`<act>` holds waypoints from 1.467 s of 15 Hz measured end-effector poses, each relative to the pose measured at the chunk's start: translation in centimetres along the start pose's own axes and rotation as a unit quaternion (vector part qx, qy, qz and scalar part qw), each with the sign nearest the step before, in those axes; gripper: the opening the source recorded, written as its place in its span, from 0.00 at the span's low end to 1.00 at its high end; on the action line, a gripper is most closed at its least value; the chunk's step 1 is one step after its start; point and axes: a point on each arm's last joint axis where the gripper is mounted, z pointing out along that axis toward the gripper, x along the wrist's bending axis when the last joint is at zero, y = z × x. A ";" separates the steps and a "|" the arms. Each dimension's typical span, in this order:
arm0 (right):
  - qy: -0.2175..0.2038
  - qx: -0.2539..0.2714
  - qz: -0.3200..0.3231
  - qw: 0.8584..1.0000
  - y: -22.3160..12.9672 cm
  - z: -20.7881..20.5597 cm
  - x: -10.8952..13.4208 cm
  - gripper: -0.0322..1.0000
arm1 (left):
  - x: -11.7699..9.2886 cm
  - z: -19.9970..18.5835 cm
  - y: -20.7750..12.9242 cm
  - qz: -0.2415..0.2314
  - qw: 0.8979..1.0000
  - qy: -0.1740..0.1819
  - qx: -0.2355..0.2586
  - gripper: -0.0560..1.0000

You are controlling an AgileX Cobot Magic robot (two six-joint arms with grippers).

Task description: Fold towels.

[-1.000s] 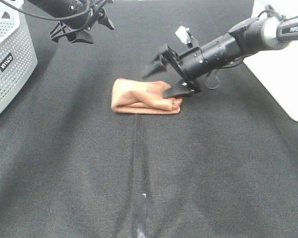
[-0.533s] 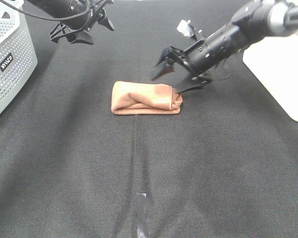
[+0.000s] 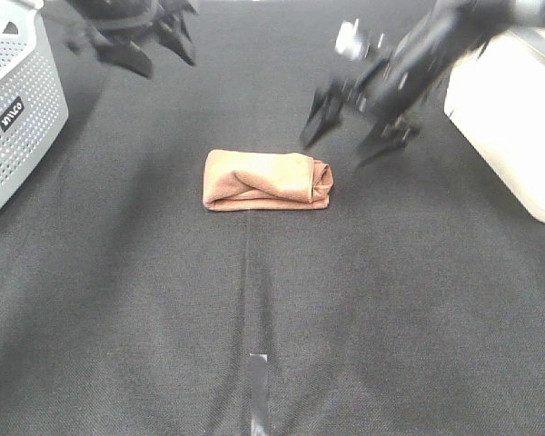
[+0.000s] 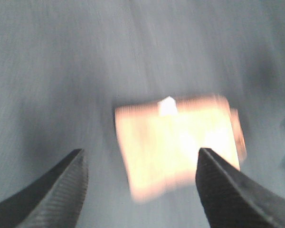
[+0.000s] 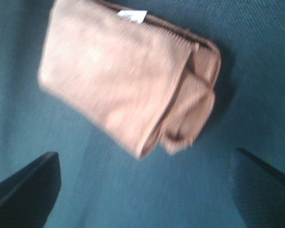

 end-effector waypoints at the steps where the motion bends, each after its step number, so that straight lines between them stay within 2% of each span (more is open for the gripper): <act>1: -0.011 0.007 0.002 1.000 -0.4 -1.6 0.8 0.89 | -0.3 -1.2 -0.2 0.009 1.000 0.003 0.010 0.65; 4: -0.013 0.017 -0.007 1.000 -1.1 -4.2 2.5 0.89 | -1.2 -5.6 -0.6 0.037 0.999 0.028 0.022 0.65; 7: -0.049 -0.002 -0.005 0.999 -1.9 -7.1 3.9 0.89 | -2.0 -9.9 -0.9 0.061 0.997 0.053 0.000 0.65; 9: -0.082 -0.007 -0.011 0.997 -3.7 -9.3 4.8 0.89 | -2.2 -12.7 -1.9 0.072 0.995 0.072 -0.013 0.65; 12: -0.107 0.001 -0.013 0.994 -7.7 -11.6 6.1 0.89 | -2.1 -15.9 -5.4 0.076 0.993 0.093 -0.003 0.65; 14: -0.109 0.008 -0.011 0.994 -11.1 -12.7 7.0 0.89 | -1.8 -17.5 -8.8 0.075 0.992 0.101 0.015 0.65; 18: -0.110 0.008 -0.012 0.994 -20.0 -14.5 8.8 0.89 | -0.6 -21.0 -19.0 0.070 0.991 0.107 0.042 0.65; 22: -0.121 -0.028 -0.028 0.992 -28.3 -14.6 9.4 0.89 | 0.7 -23.5 -28.6 0.079 0.991 0.103 0.013 0.65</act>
